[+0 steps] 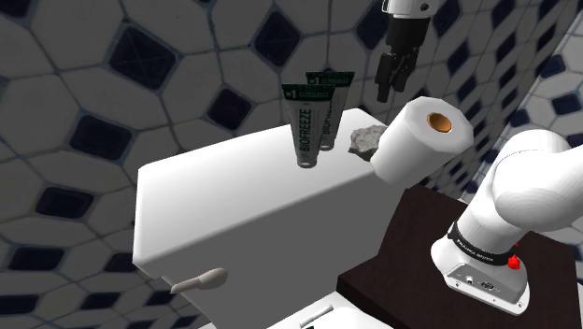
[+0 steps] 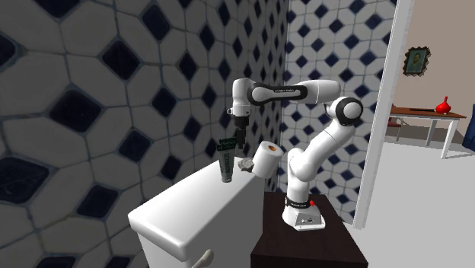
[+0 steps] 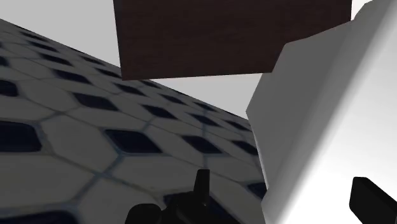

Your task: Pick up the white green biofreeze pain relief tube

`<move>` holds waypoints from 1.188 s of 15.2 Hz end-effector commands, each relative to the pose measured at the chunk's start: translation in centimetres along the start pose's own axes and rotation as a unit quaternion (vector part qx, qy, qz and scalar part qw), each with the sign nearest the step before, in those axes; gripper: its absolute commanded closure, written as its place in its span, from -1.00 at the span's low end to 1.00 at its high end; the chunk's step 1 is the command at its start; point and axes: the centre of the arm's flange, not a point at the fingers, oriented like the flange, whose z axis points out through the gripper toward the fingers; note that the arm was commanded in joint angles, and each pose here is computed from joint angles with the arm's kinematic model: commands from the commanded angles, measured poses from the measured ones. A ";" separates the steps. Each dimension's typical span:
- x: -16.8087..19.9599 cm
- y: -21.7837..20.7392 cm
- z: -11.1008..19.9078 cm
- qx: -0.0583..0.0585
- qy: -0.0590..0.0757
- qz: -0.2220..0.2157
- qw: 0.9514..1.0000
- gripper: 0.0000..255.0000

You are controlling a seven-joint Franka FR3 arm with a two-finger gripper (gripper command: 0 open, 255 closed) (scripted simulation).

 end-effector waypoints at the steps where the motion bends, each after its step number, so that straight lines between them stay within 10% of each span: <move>1: 0.0 0.0 0.0 0.000 0.000 0.000 1.000 -1.00; 18: 0.5 -19.8 -11.5 -0.017 -0.037 -0.118 0.992 -1.00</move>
